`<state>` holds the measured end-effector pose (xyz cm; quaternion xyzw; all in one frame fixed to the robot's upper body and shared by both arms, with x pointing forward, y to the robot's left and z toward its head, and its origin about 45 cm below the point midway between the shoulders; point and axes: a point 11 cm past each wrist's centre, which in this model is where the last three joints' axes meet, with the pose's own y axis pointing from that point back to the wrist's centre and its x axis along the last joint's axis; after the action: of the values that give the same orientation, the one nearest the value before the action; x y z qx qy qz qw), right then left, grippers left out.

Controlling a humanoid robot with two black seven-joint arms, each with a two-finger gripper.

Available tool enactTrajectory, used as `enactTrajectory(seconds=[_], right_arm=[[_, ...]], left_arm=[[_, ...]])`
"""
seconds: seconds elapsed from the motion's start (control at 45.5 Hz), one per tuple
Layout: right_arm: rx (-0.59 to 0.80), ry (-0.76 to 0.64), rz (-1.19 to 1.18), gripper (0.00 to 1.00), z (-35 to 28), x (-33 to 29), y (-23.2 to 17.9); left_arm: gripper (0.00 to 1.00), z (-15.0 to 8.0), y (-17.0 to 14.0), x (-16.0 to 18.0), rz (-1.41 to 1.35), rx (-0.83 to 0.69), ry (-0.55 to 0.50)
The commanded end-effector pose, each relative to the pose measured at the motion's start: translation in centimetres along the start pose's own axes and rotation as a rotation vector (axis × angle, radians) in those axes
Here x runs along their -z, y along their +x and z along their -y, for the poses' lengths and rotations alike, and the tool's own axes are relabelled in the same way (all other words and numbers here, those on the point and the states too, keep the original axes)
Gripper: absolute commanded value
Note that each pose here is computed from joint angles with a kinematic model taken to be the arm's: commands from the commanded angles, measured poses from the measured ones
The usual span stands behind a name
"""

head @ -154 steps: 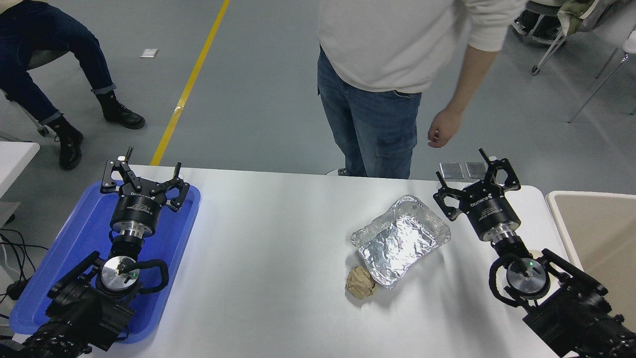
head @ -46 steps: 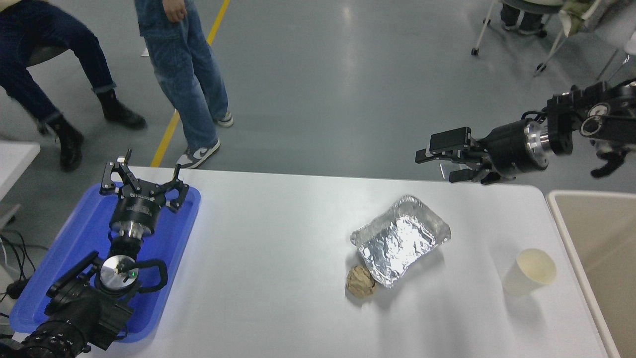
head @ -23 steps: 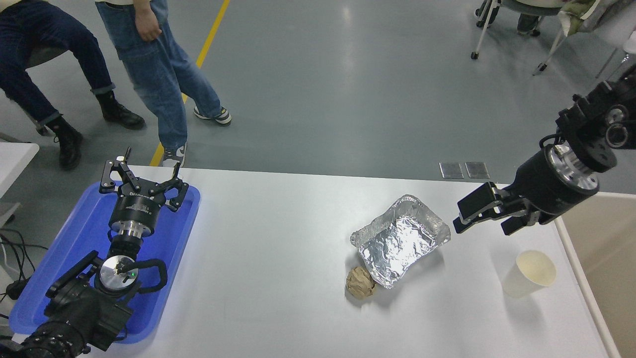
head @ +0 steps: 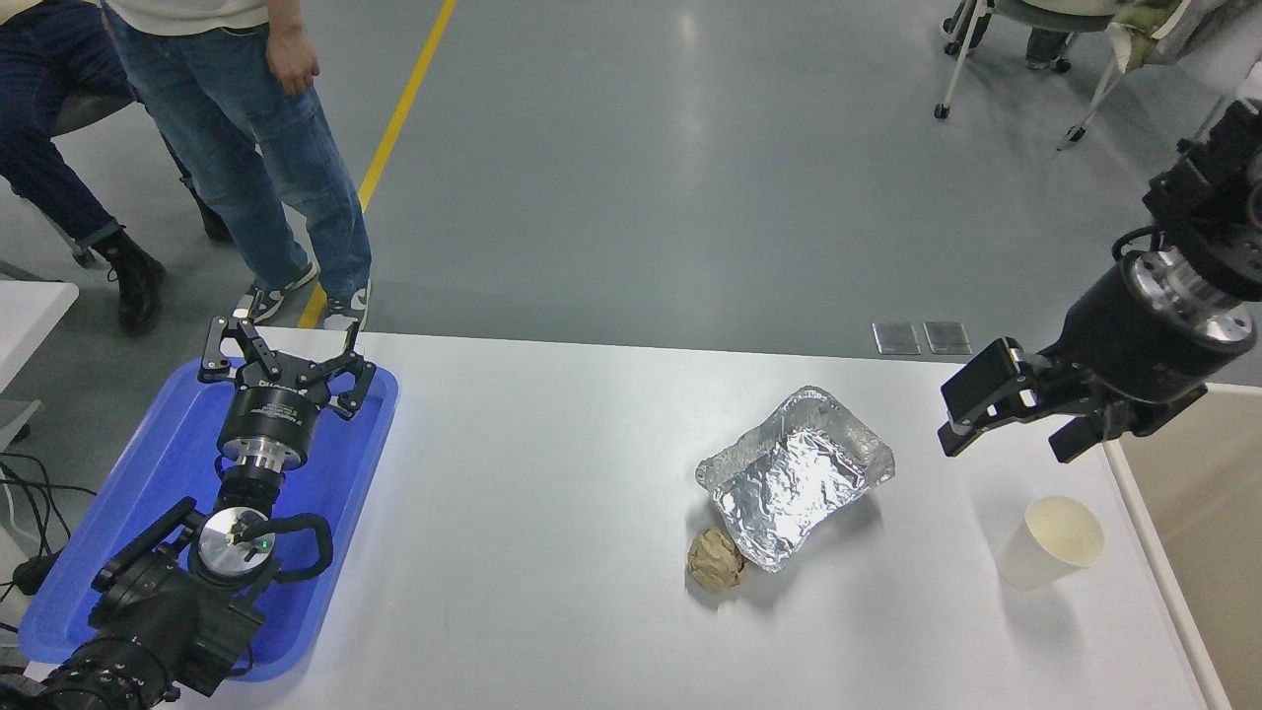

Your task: Pick up paper cup place in dustbin

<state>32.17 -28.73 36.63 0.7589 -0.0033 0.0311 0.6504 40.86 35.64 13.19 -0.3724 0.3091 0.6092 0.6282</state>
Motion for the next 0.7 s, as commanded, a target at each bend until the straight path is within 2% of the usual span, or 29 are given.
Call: enactTrajectory(seconds=[0.0, 0.176, 0.242, 0.374, 0.681], right_arm=[[-0.007, -0.01, 0.006, 1.0, -0.5, 0.1, 0.1], [0.014, -0.069, -0.032, 1.0, -0.4, -1.1, -0.3], [0.032, -0.15, -0.071, 1.0, -0.6, -3.1, -0.5], [0.056, -0.228, -0.1, 1.0, 0.0, -7.5, -0.9], [-0.077, -0.347, -0.086, 1.0, 3.2, -17.4, 1.2]], left_arm=[[1.0, 0.0, 0.0, 0.0, 0.0, 0.0, 0.0], [1.0, 0.0, 0.0, 0.0, 0.0, -0.001, -0.002], [1.0, 0.0, 0.0, 0.0, 0.0, -0.001, -0.002], [1.0, 0.0, 0.0, 0.0, 0.0, -0.001, -0.003], [1.0, 0.0, 0.0, -0.1, -0.001, -0.002, -0.006]])
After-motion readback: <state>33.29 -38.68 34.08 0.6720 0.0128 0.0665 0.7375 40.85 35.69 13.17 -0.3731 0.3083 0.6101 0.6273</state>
